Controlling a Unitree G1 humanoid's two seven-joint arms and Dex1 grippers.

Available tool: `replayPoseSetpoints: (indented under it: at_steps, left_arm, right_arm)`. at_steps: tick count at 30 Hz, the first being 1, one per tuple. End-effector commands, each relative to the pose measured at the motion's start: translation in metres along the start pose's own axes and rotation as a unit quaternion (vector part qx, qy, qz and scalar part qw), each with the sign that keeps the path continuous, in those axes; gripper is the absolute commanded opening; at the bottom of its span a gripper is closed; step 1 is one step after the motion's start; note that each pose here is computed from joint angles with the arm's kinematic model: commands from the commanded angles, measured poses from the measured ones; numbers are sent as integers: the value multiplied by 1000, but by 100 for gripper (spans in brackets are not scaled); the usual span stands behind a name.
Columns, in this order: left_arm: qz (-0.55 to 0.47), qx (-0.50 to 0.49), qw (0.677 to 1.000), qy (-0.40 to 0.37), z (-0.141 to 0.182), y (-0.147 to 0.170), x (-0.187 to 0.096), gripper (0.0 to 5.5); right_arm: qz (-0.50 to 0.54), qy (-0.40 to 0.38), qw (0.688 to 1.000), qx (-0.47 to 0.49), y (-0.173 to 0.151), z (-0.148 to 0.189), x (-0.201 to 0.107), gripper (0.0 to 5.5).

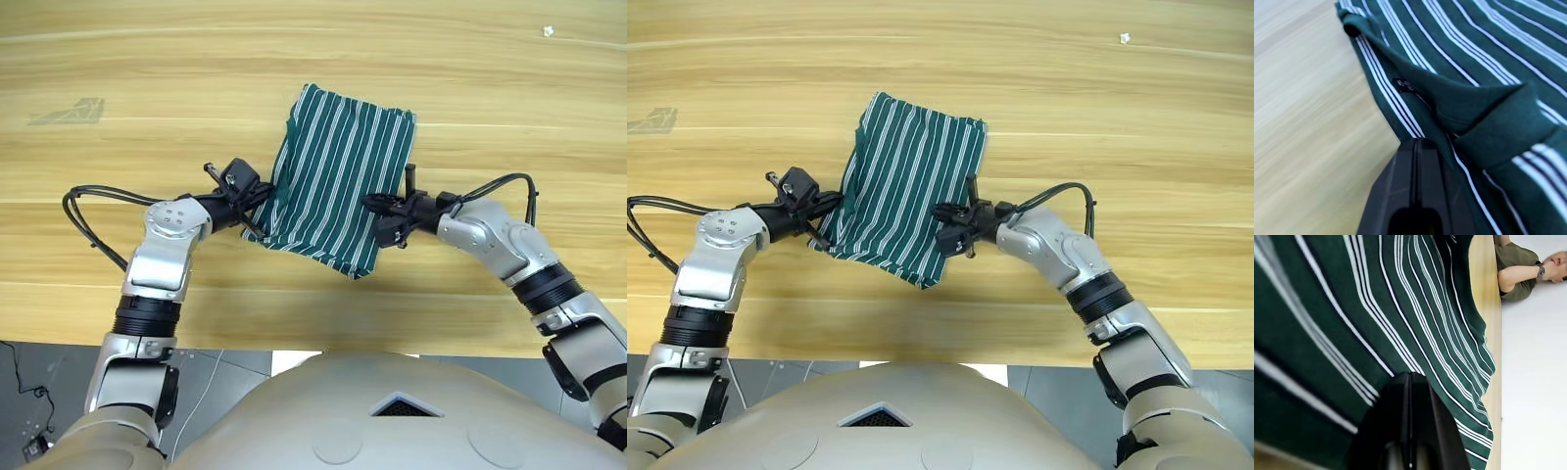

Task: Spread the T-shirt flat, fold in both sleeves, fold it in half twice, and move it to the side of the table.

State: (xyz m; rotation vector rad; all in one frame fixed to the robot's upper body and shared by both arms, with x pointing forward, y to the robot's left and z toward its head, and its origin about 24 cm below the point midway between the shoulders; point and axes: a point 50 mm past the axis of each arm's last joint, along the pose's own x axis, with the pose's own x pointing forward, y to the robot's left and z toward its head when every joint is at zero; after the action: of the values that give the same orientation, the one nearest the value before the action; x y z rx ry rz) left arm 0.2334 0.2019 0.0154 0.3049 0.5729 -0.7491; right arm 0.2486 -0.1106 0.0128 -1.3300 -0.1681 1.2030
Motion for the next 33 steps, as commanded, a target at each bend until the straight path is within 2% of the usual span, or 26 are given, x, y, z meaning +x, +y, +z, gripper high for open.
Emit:
replayPoseSetpoints:
  at_steps: [1, 5, 9, 12, 15, 20, 23, 29, 33]
  left_arm:
    - [-43, -55, 996, 53, -29, -20, -5, 1]
    - [0, -39, 999, 30, -17, -6, -17, 1]
    - [31, -11, 998, -58, 33, 10, -29, 1]
    - [-6, 10, 995, -99, 61, -6, -22, 1]
    - [-71, 45, 991, -102, 78, -33, -1, 1]
    - [-154, 125, 980, -33, 73, -67, 28, 1]
    - [-147, 169, 974, 21, 62, -59, 31, 1]
    - [-82, 195, 975, 63, 54, -14, -10, 1]
    - [-66, 174, 979, 79, 39, -6, -41, 1]
  right_arm:
    - [68, 79, 994, 10, 31, -31, -9, 0]
    - [63, 83, 995, 7, 31, -35, -8, 0]
    - [62, 77, 995, 7, 33, -32, -9, 0]
    - [69, 77, 995, 4, 34, -33, -9, 0]
    - [77, 79, 994, 2, 37, -34, -9, 0]
    - [91, 78, 993, -1, 43, -33, -10, 0]
    - [107, 87, 990, -20, 49, -36, -10, 0]
    - [108, 85, 990, -32, 49, -34, -6, 0]
    - [107, 85, 990, -36, 49, -34, -3, 0]
